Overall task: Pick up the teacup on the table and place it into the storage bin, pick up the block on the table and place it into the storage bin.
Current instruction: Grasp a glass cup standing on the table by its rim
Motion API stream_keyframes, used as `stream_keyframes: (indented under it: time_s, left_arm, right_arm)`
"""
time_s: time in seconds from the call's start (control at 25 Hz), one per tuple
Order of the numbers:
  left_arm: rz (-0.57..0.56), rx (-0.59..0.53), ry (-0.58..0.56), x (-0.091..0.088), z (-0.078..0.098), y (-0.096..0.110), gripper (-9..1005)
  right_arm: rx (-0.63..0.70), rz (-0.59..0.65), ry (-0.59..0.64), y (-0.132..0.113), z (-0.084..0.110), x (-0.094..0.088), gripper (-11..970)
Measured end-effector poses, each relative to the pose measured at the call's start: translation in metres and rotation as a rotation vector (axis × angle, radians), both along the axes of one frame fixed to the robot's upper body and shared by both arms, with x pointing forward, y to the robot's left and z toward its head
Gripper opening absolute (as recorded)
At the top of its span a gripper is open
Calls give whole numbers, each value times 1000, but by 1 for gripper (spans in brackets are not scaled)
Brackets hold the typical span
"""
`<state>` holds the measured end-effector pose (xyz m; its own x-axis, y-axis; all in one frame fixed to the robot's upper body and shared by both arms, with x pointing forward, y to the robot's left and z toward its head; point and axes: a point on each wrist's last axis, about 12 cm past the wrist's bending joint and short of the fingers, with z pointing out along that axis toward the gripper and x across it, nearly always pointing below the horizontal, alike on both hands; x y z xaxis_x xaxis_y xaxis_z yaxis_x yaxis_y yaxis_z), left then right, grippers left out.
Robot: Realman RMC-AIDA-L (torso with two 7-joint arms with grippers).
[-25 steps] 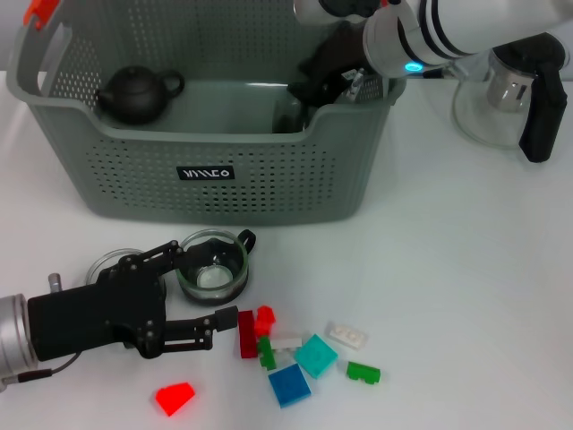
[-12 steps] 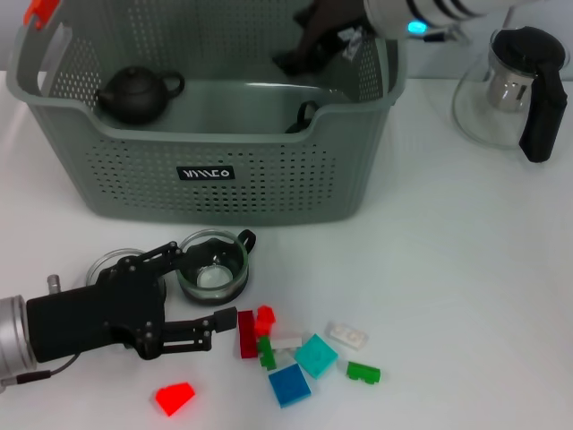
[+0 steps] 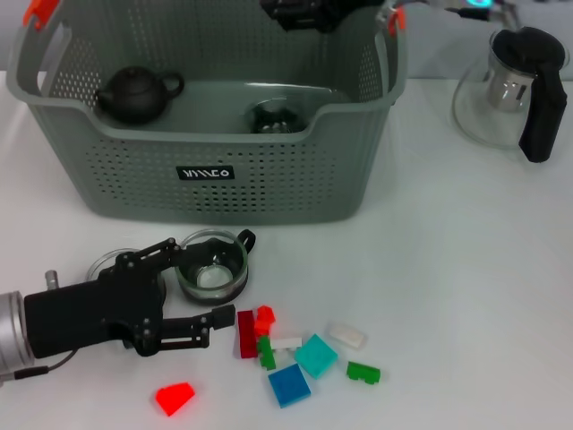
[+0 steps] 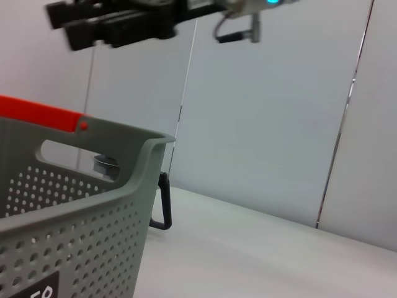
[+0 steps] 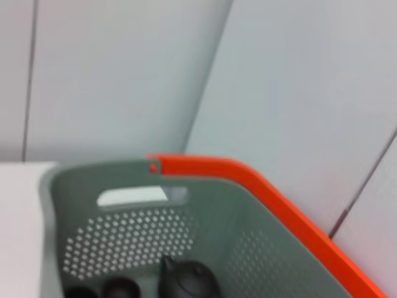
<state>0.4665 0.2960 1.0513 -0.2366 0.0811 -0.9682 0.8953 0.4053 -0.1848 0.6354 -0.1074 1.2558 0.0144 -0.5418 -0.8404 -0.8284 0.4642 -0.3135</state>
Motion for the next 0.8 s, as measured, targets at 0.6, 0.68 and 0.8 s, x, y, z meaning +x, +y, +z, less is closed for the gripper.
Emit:
stream_keyframes:
  time_s: [0.6, 0.68, 0.8]
  left_arm:
    - [5, 18, -17, 2, 5, 7, 921]
    - [17, 14, -22, 1, 6, 11, 920]
    - [33, 15, -26, 1, 8, 16, 919]
  right_arm:
    - [72, 225, 185, -53, -47, -80, 646]
    - [62, 245, 215, -55, -51, -85, 659]
    - [43, 280, 275, -59, -60, -94, 679]
